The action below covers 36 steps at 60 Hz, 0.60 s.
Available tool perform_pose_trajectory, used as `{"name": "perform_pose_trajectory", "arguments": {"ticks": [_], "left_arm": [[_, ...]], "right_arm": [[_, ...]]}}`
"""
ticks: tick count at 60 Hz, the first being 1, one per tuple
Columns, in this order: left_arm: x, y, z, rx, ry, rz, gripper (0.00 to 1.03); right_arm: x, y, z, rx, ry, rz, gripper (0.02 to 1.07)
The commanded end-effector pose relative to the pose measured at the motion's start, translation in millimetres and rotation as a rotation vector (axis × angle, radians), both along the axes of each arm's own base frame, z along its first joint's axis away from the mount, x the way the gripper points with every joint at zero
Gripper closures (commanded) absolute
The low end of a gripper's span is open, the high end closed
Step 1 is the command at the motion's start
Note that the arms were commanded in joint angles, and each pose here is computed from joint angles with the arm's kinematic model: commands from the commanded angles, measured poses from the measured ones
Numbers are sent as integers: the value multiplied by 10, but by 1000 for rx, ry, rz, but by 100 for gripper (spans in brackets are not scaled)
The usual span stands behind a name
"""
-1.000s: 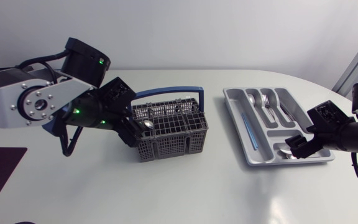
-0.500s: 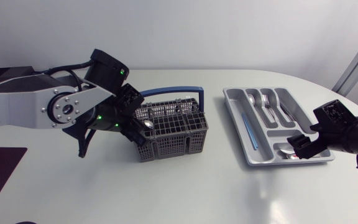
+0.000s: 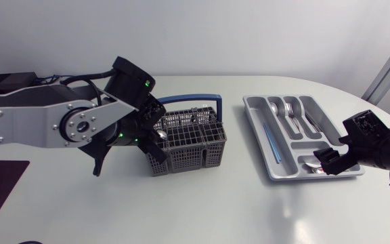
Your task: Unload the cutlery basket into the drawer organizer.
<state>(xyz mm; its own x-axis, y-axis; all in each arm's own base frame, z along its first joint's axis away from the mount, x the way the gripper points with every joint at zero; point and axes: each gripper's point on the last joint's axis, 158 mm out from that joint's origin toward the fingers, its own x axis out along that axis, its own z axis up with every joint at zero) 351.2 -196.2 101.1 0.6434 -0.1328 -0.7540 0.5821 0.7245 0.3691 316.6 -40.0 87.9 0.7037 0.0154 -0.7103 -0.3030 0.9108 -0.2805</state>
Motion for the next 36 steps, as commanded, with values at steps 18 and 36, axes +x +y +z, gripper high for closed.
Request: {"name": "perform_pose_trajectory", "arguments": {"ticks": [18, 36], "left_arm": [[-113, -53, 527, -24, -150, -16, 100], [-233, -55, 828, 3, -244, -36, 100]], "right_arm": [[-102, 112, -66, 15, 20, 14, 9], [-164, 338, 135, 27, -40, 85, 9]]}}
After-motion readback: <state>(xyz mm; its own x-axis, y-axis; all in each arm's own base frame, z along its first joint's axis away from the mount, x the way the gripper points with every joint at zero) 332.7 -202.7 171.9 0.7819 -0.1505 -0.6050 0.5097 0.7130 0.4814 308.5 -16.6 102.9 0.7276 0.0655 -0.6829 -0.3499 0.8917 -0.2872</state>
